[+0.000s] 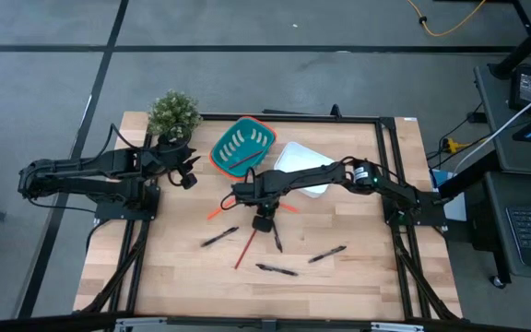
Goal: Sort pens & pencils
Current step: Put the left orange pencil into the blue bin
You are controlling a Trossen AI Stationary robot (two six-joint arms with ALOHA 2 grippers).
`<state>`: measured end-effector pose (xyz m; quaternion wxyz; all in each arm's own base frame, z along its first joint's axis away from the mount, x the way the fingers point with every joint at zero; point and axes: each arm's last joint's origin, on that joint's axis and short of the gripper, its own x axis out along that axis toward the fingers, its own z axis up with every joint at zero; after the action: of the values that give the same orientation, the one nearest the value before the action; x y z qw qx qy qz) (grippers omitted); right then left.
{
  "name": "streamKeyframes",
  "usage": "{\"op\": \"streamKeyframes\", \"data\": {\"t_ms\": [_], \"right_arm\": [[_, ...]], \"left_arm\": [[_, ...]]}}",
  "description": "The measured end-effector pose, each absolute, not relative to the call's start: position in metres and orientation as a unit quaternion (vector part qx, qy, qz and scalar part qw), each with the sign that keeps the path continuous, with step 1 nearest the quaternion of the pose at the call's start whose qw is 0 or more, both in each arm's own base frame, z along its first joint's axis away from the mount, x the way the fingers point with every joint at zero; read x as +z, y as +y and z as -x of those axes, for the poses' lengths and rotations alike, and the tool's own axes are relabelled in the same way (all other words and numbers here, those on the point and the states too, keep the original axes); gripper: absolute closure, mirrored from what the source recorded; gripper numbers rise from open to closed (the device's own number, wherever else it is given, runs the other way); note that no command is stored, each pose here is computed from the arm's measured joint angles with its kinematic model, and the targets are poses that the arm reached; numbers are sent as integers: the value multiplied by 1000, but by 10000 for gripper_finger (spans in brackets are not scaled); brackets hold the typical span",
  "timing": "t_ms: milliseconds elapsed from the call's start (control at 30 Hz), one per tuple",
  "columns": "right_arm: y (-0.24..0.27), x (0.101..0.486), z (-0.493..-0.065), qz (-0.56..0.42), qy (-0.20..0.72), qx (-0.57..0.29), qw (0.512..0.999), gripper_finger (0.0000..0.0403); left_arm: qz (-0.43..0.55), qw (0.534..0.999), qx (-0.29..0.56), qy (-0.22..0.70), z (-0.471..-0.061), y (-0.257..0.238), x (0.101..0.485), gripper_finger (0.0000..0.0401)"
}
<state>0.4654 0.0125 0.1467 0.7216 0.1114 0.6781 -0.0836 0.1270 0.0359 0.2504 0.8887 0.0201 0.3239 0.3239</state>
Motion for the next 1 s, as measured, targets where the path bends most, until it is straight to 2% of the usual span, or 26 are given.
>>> {"op": "streamKeyframes", "data": {"t_ms": [133, 267, 500, 700, 833, 1000], "right_arm": [[12, 158, -466, -110, 683, -83, 717, 312], [15, 173, -466, -102, 686, -87, 715, 312], [28, 225, -457, 18, 692, -155, 705, 312], [34, 276, -439, 141, 631, -242, 723, 312], [31, 312, -424, 144, 586, -281, 746, 312], [26, 353, -402, 144, 523, -326, 774, 312]], "left_arm": [[-17, 891, 317, 324, -127, 35, 250, 291], [2, 907, 267, 326, -129, 31, 250, 291], [13, 931, 180, 318, -134, 13, 250, 291], [10, 956, 103, 274, -154, -13, 254, 291], [5, 956, 59, 286, -175, -33, 244, 291], [11, 937, 44, 345, -198, -55, 221, 291]]}}
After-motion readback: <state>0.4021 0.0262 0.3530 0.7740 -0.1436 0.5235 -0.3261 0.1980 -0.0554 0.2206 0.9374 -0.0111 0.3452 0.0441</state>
